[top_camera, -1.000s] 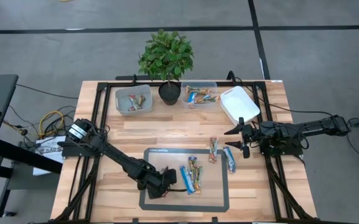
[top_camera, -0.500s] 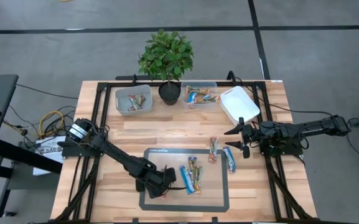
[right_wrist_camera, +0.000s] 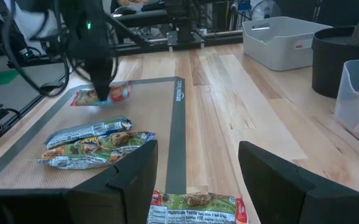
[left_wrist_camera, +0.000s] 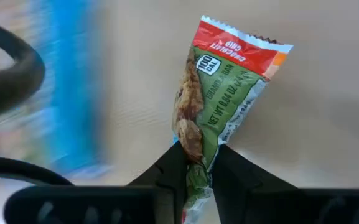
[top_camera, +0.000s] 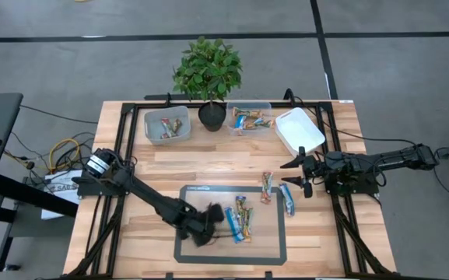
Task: Pick and place Granola Bars by type
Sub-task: Put the red granola bar into the gray bin
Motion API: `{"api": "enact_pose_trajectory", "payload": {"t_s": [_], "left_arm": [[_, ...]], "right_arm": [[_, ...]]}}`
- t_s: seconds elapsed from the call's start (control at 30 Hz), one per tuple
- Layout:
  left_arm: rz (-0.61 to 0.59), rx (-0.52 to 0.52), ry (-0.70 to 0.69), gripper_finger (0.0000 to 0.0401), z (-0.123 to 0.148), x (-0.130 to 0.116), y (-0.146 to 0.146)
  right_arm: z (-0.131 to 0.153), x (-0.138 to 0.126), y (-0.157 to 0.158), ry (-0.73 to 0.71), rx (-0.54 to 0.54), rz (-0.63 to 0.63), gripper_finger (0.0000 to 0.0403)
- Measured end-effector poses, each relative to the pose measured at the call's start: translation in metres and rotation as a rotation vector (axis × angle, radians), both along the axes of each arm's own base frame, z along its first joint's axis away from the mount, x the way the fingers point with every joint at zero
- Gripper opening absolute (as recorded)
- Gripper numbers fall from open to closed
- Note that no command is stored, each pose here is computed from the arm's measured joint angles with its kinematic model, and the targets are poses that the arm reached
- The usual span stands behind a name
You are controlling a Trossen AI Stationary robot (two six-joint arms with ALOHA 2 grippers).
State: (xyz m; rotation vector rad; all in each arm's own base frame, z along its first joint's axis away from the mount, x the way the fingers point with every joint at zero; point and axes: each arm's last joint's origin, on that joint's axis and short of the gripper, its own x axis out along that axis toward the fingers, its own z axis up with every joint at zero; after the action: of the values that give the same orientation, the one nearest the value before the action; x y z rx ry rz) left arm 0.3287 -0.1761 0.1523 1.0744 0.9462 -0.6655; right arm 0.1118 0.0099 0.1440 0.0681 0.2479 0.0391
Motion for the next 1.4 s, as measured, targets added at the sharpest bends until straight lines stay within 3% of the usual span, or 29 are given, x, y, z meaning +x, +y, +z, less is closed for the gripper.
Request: {"api": "enact_pose_trajectory", "payload": {"t_s": [0.23, 0.43, 0.57, 0.73, 1.07, 1.4], "left_arm": [[0.35, 0.069, -0.212, 0.005, 0.037, 0.026, 0.021], [0.802, 0.037, -0.291, 0.005, 0.066, 0.043, 0.061], [1.123, 0.049, -0.277, 0.005, 0.08, 0.041, 0.096], [1.411, 0.11, -0.242, 0.005, 0.09, 0.022, 0.13], [1.739, 0.109, -0.286, 0.005, 0.119, -0.037, 0.179], [1.939, 0.118, -0.343, 0.005, 0.102, -0.086, 0.234]], "right_arm": [[0.0, 0.0, 0.0, 0.0, 0.0, 0.0, 0.0219], [0.0, 0.0, 0.0, 0.0, 0.0, 0.0, 0.0219], [0.0, 0.0, 0.0, 0.0, 0.0, 0.0, 0.0219], [0.0, 0.0, 0.0, 0.0, 0.0, 0.0, 0.0219], [0.0, 0.0, 0.0, 0.0, 0.0, 0.0, 0.0219], [0.0, 0.0, 0.0, 0.0, 0.0, 0.0, 0.0219]]}}
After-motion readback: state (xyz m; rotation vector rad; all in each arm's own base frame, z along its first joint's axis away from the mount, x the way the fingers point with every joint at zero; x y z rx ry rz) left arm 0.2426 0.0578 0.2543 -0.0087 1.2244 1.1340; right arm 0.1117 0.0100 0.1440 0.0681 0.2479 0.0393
